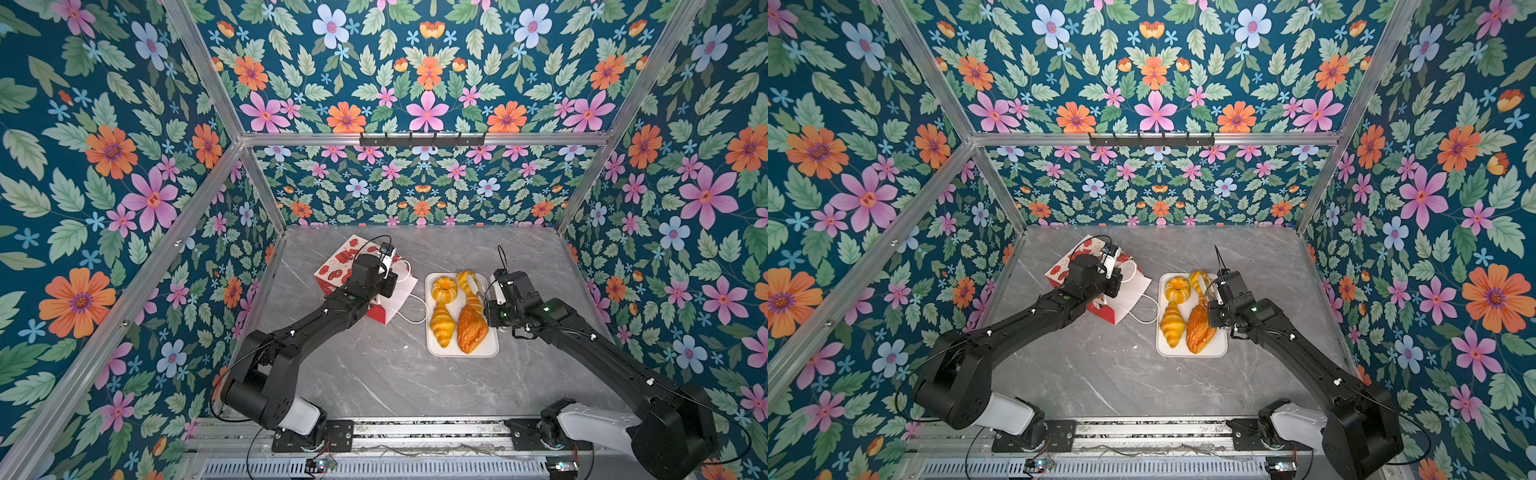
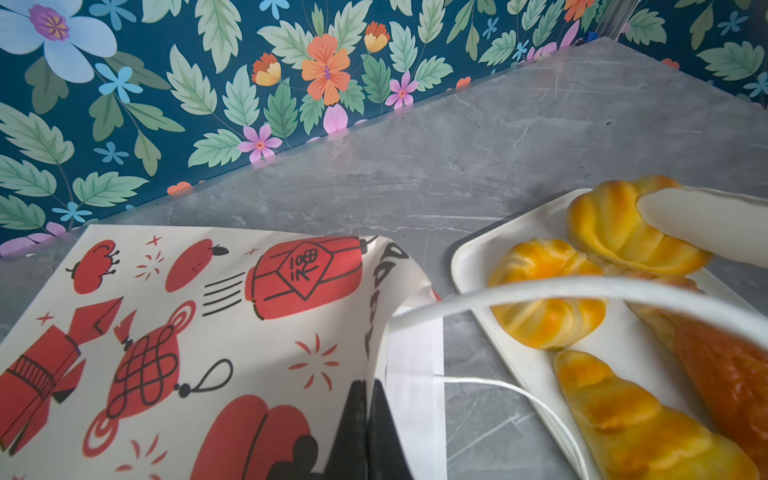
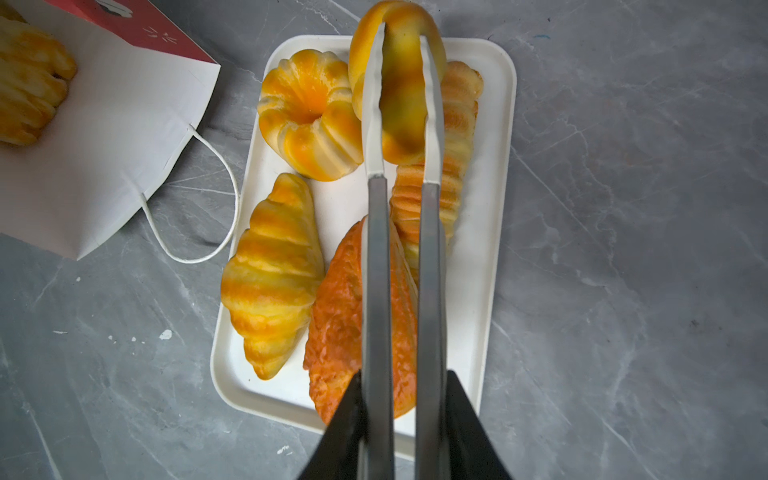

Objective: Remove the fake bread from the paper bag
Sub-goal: 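Lower the yellow striped bun onto the tray end farthest from the robot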

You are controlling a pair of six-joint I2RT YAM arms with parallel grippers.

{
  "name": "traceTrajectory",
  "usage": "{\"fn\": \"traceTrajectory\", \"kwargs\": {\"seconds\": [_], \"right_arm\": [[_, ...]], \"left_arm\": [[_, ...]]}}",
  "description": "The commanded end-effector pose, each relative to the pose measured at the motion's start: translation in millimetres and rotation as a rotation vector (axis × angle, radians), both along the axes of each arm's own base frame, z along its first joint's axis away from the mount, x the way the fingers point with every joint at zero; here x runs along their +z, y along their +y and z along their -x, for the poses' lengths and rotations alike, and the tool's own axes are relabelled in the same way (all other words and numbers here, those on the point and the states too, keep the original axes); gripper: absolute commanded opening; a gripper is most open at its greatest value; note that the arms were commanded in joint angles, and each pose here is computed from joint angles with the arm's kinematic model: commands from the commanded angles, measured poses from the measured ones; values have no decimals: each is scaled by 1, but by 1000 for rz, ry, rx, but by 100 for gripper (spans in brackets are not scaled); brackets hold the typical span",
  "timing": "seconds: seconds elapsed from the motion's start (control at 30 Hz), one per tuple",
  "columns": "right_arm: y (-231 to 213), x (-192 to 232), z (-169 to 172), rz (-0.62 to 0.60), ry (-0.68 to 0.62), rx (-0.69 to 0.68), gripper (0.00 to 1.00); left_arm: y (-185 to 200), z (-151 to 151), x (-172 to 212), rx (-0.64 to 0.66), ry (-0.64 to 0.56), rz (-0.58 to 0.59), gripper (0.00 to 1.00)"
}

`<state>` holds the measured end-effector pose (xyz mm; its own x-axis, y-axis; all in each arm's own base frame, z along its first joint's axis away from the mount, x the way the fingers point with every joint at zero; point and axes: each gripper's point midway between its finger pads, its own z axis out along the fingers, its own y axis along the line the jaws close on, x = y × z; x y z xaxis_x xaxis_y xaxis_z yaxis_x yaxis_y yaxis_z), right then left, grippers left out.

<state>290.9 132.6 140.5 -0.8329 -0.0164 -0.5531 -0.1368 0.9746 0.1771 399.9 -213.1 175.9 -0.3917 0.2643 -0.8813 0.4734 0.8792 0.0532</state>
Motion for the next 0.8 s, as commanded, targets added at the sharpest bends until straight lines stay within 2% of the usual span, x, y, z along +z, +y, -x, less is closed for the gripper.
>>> {"fn": "traceTrajectory", "kwargs": {"seconds": [0.0,0.13,0.43,0.77], "right_arm": [[7,9,-13,-19,-44,9,21],[0,8,-10,-2,-40,-21,21],[-26,6,28,-17,-26,-101,21],[-7,13,-2,-31,-37,-67,21]], "left_arm": [[0,-2,8,2,-23,31,0],[1,-2,5,4,-17,37,0],[0,-4,1,-4,-13,51,0],[1,-2,3,-8,-18,67,0]]}}
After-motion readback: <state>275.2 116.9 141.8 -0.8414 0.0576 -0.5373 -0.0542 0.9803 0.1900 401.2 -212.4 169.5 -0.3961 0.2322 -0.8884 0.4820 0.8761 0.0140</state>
